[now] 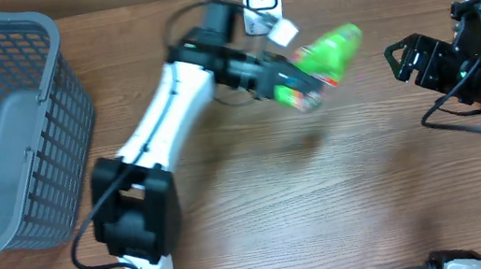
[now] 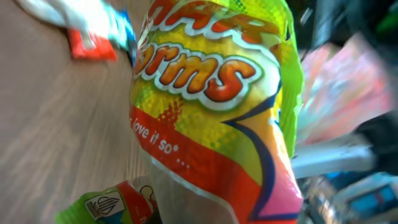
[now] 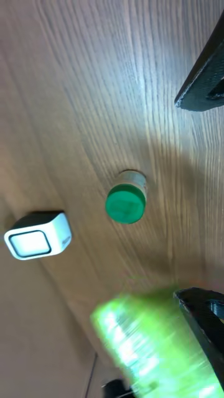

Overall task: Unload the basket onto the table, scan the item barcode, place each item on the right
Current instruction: 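Lift the gummy bag and swing it toward the scanner with the left gripper, then set the gummy bag down in front of the jar and open the left gripper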

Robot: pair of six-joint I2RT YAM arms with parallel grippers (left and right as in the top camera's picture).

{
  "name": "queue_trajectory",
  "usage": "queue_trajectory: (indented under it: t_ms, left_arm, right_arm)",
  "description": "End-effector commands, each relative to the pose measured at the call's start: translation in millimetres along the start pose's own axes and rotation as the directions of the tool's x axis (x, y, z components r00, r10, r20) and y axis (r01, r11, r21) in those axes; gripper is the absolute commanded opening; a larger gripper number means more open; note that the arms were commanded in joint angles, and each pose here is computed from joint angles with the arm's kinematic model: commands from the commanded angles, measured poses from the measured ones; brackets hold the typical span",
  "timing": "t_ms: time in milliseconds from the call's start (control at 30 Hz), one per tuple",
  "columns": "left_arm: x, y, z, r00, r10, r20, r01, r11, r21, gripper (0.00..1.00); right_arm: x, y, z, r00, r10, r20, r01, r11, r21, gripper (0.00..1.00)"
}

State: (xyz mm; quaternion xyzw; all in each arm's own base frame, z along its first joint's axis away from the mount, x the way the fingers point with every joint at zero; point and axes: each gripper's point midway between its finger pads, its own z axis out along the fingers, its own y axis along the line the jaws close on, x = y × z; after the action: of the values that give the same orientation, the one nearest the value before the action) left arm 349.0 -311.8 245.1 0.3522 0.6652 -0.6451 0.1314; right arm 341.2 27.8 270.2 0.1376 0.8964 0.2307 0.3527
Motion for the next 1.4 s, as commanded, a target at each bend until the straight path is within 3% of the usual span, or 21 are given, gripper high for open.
queue_trajectory:
  t_ms: [0,267,400,533,700,833,933,1133,1367]
  left_arm:
    - [-16.6,-22.8,-27.5,0.996,0.027,0.081,-0.036,0.992,0.119,0.04]
    - [-20.7,-14.6,-51.2,0.993,-0.021,0.119,0.011,0.996,0.088,0.04]
    - [-26.3,-11.0,-60.4,0.974,-0.195,0.119,0.184,0.978,0.097,0.04]
    - [-30.2,-7.7,-69.6,0.907,-0.405,0.114,0.393,0.912,0.115,0.04]
    - [-31.7,-4.4,-81.0,0.827,-0.549,0.12,0.536,0.834,0.129,0.04]
    - [-32.0,-1.8,-89.0,0.798,-0.588,0.133,0.574,0.808,0.131,0.04]
    - [-27.1,8.3,-88.4,0.845,-0.509,0.165,0.505,0.86,0.066,0.04]
    - [27.2,46.3,-83.1,0.73,-0.657,0.19,0.683,0.708,-0.178,0.04]
    - [85.3,64.0,-80.3,0.592,-0.786,0.177,0.798,0.54,-0.267,0.04]
  right_arm:
    - [-4.5,5.9,-15.1,0.998,-0.026,0.054,0.027,1.0,-0.004,0.91]
    - [-6.5,13.1,-28.7,0.993,-0.073,0.093,0.075,0.997,-0.014,0.92]
    - [-6.5,13.1,-28.6,0.993,-0.073,0.093,0.074,0.997,-0.015,0.92]
    - [-6.6,13.2,-28.6,0.993,-0.073,0.093,0.075,0.997,-0.015,0.92]
    - [-2.9,12.8,-28.3,0.995,-0.068,0.078,0.069,0.997,-0.016,0.93]
    - [3.7,9.9,-27.8,0.997,-0.056,0.051,0.057,0.998,-0.007,0.93]
    - [7.9,8.3,-27.6,0.998,-0.049,0.034,0.049,0.999,-0.002,0.93]
    - [11.4,7.0,-27.5,0.999,-0.043,0.02,0.043,0.999,0.003,0.93]
    - [12.0,8.1,-27.5,0.999,-0.042,0.017,0.042,0.999,-0.004,0.93]
